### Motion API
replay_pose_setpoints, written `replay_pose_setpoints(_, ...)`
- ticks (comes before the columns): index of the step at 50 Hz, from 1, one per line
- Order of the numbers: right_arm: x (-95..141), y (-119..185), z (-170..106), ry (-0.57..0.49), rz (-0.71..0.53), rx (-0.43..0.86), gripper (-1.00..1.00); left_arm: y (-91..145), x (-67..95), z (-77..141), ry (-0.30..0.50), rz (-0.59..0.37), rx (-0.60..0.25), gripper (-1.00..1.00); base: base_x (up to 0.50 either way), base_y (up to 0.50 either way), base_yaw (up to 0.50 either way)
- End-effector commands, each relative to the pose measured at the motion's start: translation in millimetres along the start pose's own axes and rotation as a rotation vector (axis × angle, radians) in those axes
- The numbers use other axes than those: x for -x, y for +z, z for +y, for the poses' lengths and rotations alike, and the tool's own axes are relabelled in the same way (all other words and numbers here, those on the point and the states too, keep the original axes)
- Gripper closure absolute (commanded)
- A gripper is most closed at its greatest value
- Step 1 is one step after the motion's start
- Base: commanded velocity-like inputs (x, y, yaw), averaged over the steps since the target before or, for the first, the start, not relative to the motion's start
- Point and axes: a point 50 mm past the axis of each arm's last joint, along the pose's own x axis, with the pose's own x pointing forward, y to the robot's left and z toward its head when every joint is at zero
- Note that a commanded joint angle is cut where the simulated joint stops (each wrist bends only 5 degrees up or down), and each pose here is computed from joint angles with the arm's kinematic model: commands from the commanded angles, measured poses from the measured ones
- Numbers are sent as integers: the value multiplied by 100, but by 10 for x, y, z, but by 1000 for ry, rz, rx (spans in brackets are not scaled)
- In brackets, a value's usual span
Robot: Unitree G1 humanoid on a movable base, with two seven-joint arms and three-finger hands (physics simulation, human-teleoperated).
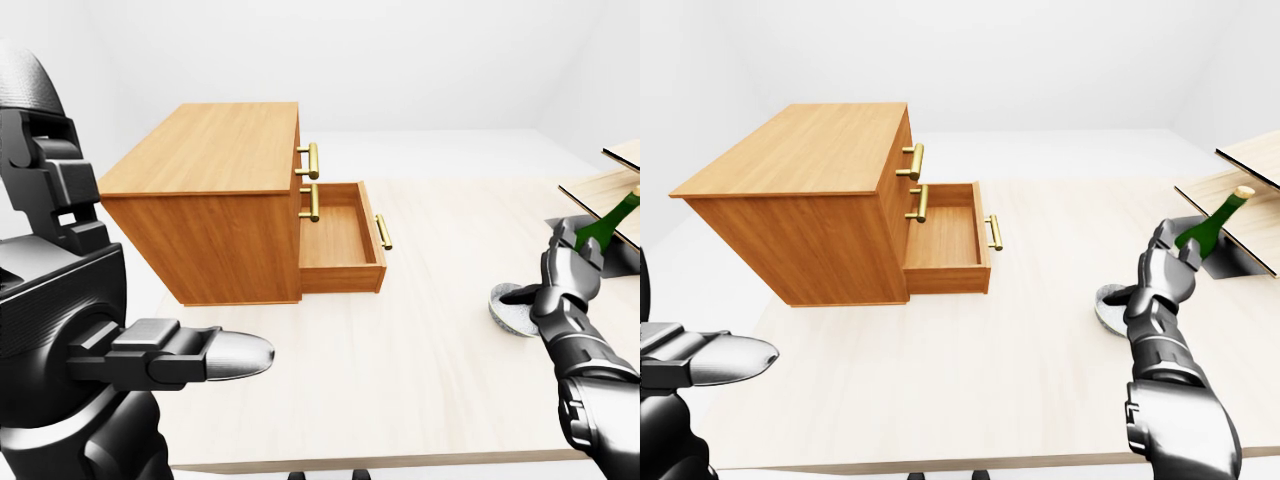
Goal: Put the bowl on top of the cabinet.
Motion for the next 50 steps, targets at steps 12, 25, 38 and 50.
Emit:
replay_pose_setpoints(12, -55, 34, -94, -31, -1, -23, -100, -7, 9, -15, -10, 2, -20, -100, 0, 0, 0)
replay_pose_setpoints(25, -143, 145, -255, -82, -29, -69, -100, -21, 13, -20, -13, 9, -27, -100, 0, 0, 0)
replay_pose_setpoints(38, -198, 249, -372, -97, -63, -110, -100, -36, 13, -17, -13, 16, -31, -100, 0, 0, 0)
replay_pose_setpoints(50, -181, 294, -350, -89, -85, -121, -100, -57, 21, -22, -15, 28, -33, -100, 0, 0, 0)
